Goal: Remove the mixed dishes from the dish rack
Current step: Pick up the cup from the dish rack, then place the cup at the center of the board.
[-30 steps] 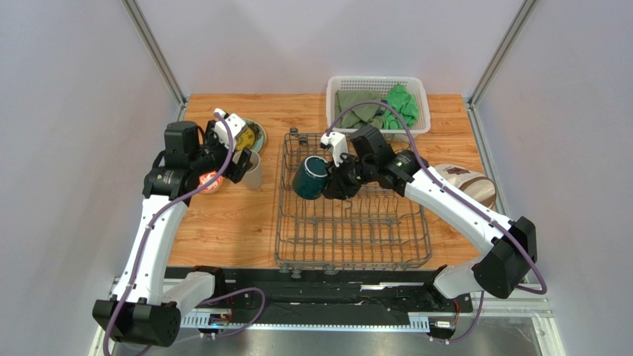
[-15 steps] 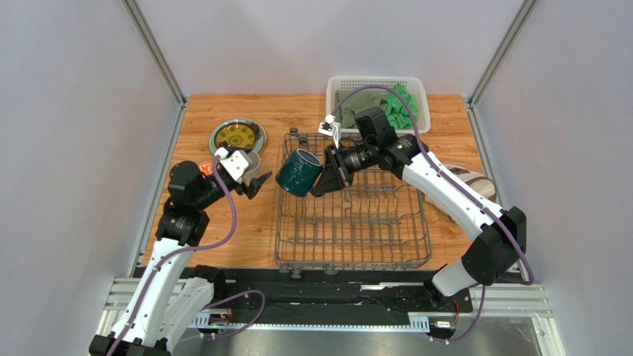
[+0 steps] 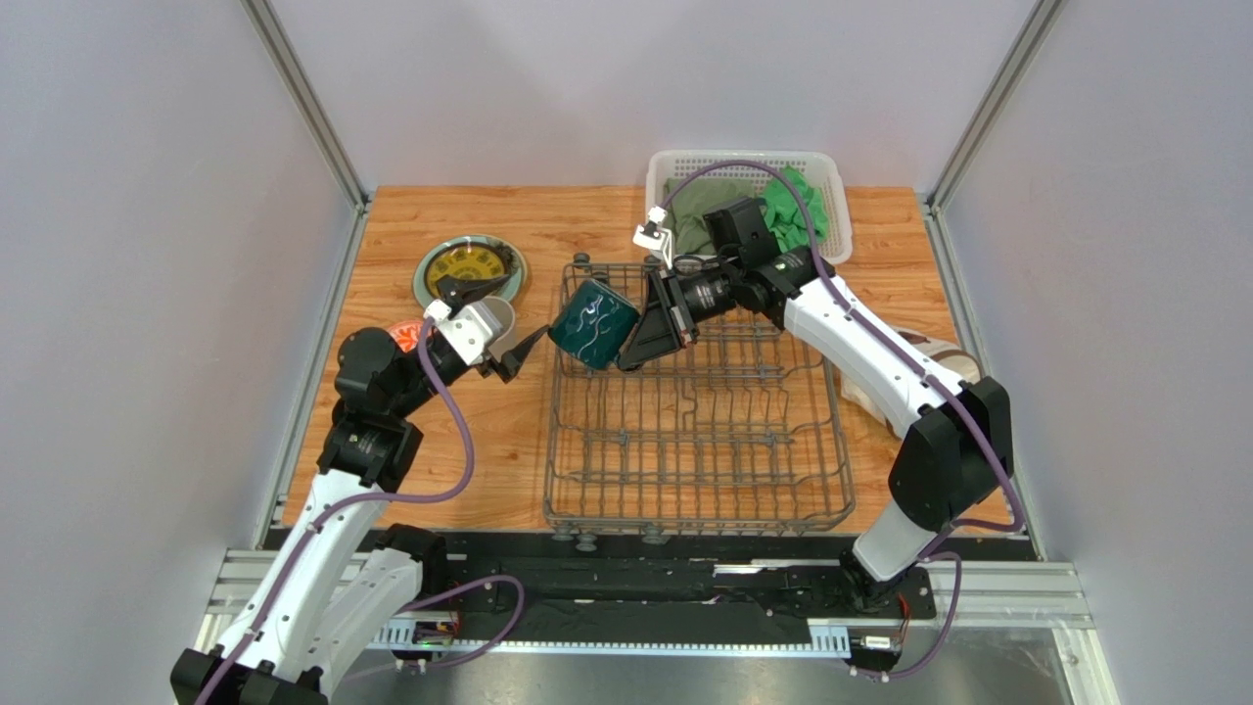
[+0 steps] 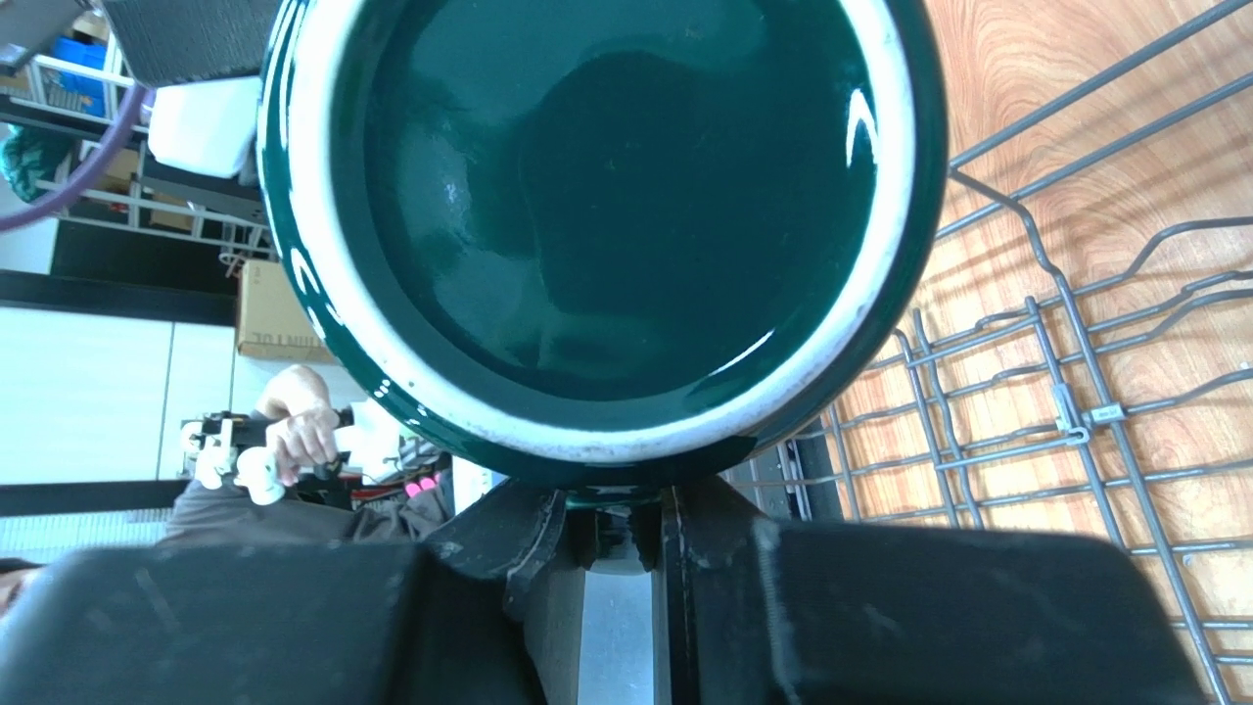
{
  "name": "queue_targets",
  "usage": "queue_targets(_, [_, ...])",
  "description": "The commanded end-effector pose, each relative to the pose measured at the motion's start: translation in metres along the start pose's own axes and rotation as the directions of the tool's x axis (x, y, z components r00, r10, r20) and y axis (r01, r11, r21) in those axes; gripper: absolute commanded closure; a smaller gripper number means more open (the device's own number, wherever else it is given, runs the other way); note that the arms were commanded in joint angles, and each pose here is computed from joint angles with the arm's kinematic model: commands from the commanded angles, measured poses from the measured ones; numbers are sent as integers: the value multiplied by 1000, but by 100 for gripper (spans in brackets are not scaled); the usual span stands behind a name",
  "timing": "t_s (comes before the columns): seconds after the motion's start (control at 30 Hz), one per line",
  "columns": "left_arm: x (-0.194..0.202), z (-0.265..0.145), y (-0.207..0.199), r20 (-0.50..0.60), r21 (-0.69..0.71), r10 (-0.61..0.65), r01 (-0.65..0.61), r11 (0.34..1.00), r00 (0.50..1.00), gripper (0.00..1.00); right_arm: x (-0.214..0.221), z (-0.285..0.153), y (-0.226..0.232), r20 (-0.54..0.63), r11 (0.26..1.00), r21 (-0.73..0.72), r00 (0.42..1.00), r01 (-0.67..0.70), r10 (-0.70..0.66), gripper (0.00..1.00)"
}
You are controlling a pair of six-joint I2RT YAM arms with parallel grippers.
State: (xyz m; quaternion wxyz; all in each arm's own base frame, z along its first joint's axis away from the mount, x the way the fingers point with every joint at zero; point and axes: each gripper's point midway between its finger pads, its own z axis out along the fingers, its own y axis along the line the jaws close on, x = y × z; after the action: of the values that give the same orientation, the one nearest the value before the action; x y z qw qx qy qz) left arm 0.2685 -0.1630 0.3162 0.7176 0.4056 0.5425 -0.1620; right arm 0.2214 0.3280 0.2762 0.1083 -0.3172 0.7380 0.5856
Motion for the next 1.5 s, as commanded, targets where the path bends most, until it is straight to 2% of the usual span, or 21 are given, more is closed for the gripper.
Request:
queue_targets(0.0, [-5,3,-16,33,78,24,-27,997,999,14,-39,-12,33,82,981,-83,983,173,-166,100])
queue_targets(0.4, [3,3,-6,-21,44,108,-107,993,994,14,-46,-25,32,101,980,-59,977,192,-186,100])
queue_targets(0.87, [-14,16,-13,79,58,38,-43,997,996,14,-48,-22,33,124,981,-103,981,163,-149,100])
queue_targets(1.17, [-28,27,-16,154,63,13,-23,998,988,18,-46,-12,40,111,978,-155,986,138,-122,100])
queue_targets(1.27, [-31,33,-14,176,57,20,-31,998,984,20,-42,-5,46,97,973,-182,988,140,-124,100])
queue_targets(1.47, [-39,41,-5,209,17,25,-29,999,978,35,-37,1,62,78,963,-225,988,150,-136,100])
